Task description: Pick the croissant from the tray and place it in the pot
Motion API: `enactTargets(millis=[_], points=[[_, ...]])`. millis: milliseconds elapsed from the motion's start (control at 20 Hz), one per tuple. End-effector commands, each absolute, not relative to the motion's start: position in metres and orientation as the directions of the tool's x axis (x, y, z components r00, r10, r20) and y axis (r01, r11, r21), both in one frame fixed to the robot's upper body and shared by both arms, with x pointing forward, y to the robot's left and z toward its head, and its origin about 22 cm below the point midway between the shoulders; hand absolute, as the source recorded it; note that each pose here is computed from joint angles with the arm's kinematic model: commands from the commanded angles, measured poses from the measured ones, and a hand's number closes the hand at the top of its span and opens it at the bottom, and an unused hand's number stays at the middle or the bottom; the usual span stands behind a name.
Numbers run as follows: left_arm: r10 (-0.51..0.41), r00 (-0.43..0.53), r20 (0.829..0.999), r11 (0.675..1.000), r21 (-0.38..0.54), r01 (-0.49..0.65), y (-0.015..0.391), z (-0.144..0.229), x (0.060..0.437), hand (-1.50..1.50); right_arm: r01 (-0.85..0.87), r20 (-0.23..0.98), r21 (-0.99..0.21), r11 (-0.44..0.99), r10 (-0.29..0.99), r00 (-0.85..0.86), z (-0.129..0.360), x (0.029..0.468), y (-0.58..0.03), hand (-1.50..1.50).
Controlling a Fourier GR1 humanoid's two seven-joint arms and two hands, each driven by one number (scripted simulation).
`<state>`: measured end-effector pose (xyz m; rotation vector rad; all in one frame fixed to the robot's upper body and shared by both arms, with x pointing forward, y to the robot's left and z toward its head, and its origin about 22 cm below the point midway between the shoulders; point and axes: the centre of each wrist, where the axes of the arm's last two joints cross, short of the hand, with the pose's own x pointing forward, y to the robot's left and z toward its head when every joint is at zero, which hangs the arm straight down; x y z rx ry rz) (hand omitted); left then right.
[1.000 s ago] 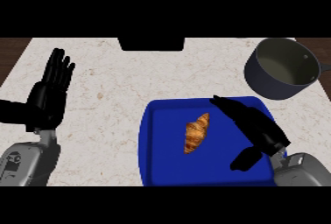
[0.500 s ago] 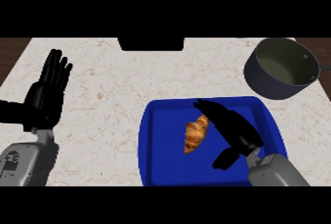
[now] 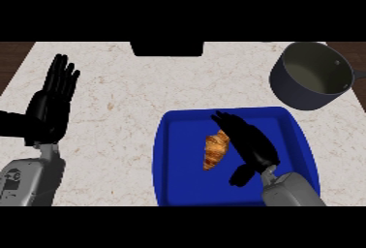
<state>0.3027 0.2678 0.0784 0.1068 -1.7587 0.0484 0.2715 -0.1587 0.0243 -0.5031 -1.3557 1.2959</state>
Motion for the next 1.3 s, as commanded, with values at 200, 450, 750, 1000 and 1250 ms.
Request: enactTargets(millis=[200,450,750,1000,1250], points=[[-0.044,-0.192,0.980,0.995,0.025,-0.096,0.258,0.066,0.303,0.00,-0.389,0.416,-0.872,0.297,0.869,-0.269,-0.007,0.274,-0.137,-1.50],[-0.037,-0.192,0.981,0.995,0.018,-0.097,0.263,0.087,0.301,0.00,-0.388,0.420,-0.872,0.297,0.861,-0.286,-0.009,0.291,-0.125,-1.50],[-0.052,-0.184,0.982,0.995,0.035,-0.091,0.257,0.056,0.294,0.00,-0.424,0.433,-0.865,0.268,0.826,-0.361,-0.042,0.302,-0.124,1.50],[-0.060,-0.187,0.981,0.994,0.042,-0.099,0.261,0.084,0.294,0.00,-0.363,0.385,-0.905,0.222,0.791,-0.475,-0.034,0.304,-0.103,1.50],[-0.037,-0.173,0.984,0.997,0.024,-0.074,0.261,0.083,0.300,0.00,-0.319,0.360,-0.921,0.225,0.803,-0.474,-0.053,0.292,-0.100,1.50]])
